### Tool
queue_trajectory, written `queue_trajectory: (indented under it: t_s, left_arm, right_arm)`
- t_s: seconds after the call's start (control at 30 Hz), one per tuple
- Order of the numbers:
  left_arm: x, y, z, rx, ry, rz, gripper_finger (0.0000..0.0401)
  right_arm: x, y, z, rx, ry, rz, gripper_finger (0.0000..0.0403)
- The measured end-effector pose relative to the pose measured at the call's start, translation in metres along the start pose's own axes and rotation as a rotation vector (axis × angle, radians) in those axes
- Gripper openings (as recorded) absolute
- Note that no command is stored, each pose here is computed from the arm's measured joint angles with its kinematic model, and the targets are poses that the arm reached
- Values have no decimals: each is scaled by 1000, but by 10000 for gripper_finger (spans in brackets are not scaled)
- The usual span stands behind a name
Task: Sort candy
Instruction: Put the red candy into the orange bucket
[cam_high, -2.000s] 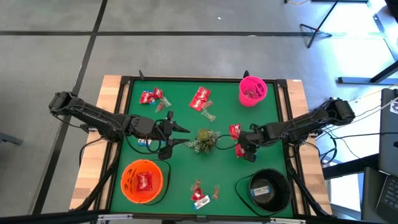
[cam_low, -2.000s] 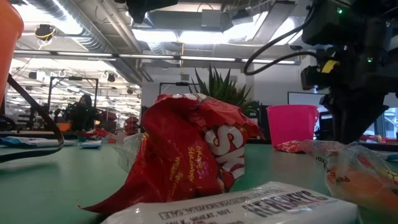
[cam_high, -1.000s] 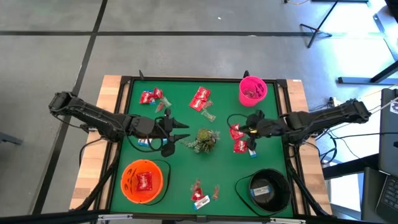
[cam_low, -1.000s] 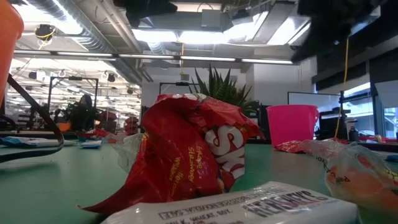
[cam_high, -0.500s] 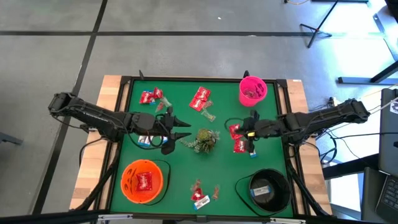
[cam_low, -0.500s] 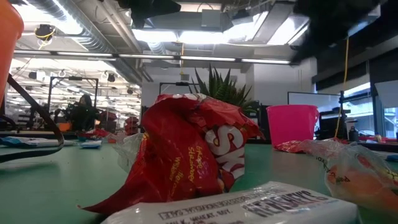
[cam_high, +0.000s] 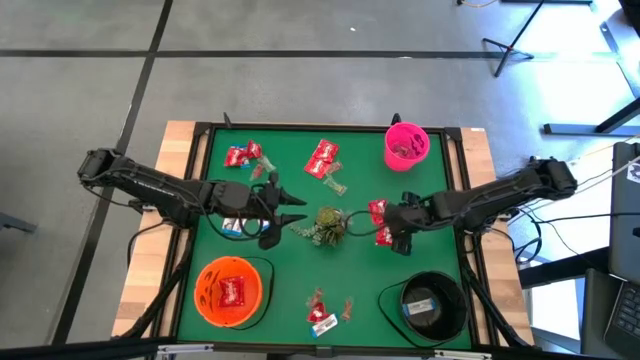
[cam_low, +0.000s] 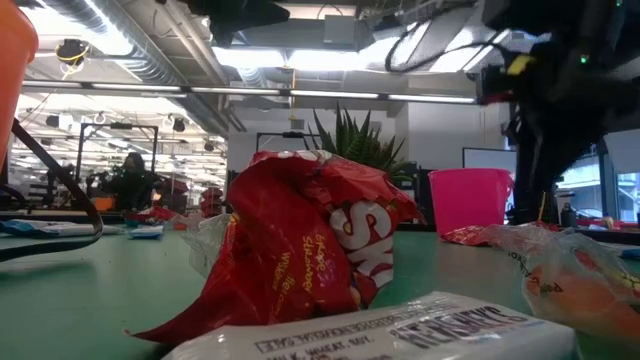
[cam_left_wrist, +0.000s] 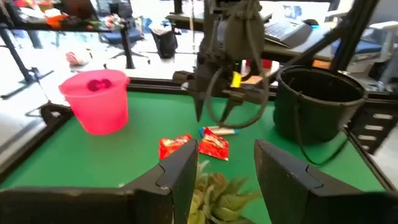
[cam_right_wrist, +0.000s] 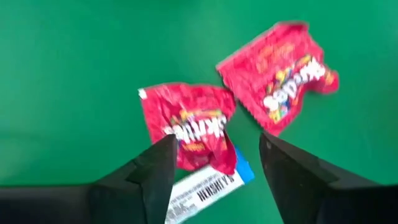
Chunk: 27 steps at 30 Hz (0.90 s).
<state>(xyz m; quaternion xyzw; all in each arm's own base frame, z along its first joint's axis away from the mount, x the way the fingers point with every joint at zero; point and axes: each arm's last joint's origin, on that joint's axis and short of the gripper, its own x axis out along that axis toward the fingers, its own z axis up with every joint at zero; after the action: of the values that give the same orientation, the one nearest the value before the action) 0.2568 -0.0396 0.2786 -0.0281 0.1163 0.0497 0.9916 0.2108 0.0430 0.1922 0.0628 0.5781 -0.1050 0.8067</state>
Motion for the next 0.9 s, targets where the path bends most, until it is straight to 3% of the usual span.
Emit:
queue_trajectory:
  t_s: [0.33, 0.5, 0.9]
  left_arm:
    - [1, 4, -5, -6, 58, -7, 234]
    - [0, 12, -7, 11, 192, -12, 266]
    - [4, 27, 3, 13, 203, 11, 272]
  right_arm:
    - [13, 3, -1, 3, 17, 32, 207]
    - [33, 0, -17, 25, 17, 77, 196]
    - [48, -5, -29, 42, -40, 16, 175]
